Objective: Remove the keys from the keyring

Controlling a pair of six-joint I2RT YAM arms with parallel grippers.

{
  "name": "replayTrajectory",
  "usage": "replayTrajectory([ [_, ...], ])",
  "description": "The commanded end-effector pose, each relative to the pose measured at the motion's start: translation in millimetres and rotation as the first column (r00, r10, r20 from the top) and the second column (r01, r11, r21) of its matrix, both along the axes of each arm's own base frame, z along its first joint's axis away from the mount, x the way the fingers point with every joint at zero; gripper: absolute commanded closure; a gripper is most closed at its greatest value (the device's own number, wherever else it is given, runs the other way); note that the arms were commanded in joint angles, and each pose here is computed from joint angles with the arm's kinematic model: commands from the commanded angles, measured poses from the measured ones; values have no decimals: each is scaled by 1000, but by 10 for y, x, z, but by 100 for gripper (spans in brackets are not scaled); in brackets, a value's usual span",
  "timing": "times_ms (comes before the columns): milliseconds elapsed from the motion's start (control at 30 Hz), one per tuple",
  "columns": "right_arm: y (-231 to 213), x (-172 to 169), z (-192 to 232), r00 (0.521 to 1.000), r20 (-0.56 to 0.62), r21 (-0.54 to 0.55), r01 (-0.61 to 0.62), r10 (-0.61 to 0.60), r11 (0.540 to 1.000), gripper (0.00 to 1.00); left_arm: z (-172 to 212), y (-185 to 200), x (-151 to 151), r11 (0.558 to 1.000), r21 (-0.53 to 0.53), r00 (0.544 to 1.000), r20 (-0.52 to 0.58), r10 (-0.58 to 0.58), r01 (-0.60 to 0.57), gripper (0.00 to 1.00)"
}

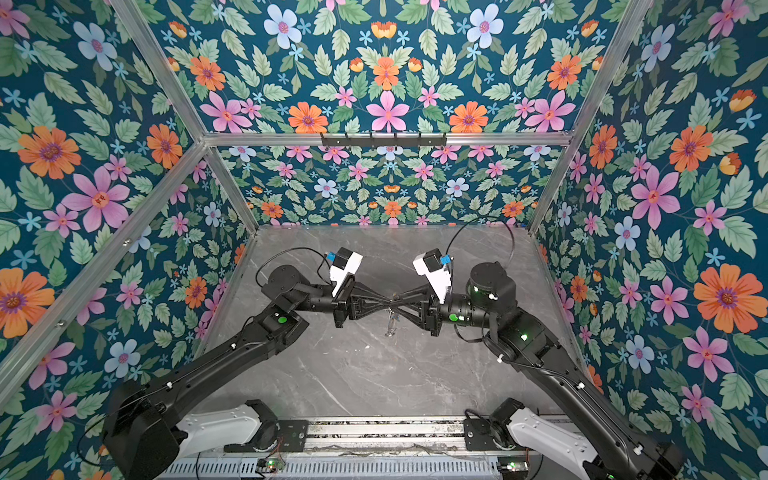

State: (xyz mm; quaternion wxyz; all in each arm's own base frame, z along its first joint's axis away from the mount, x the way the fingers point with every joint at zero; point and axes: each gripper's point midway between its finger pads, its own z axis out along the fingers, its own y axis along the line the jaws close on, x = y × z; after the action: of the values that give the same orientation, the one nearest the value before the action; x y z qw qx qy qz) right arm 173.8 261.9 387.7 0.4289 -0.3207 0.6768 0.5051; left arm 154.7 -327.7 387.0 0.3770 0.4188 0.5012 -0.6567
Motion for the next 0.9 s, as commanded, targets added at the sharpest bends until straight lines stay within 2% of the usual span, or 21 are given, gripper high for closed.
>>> replayTrajectory([
  [0, -101, 116, 410, 988, 106, 179, 96, -116, 979, 61, 223, 46, 47, 987, -122, 986, 122, 116, -101, 100],
  [67, -127, 121, 476, 984, 117, 224, 106, -135, 969, 56, 274, 60, 56, 976, -163, 974, 150, 168, -143, 100],
  [167, -110, 131, 537, 984, 120, 262, 95, -130, 960, 53, 351, 102, 46, 954, -233, 956, 179, 232, -188, 100],
  [367, -64, 152, 598, 987, 117, 327, 66, -110, 943, 51, 545, 283, -48, 897, -399, 936, 202, 289, -191, 100],
  [633, -82, 103, 621, 983, 151, 326, 51, -105, 944, 49, 587, 336, -94, 884, -432, 936, 200, 288, -179, 100],
  [867, 80, -53, 631, 980, 191, 281, -108, 55, 954, 48, 607, 361, -147, 880, -450, 942, 203, 266, -152, 100],
])
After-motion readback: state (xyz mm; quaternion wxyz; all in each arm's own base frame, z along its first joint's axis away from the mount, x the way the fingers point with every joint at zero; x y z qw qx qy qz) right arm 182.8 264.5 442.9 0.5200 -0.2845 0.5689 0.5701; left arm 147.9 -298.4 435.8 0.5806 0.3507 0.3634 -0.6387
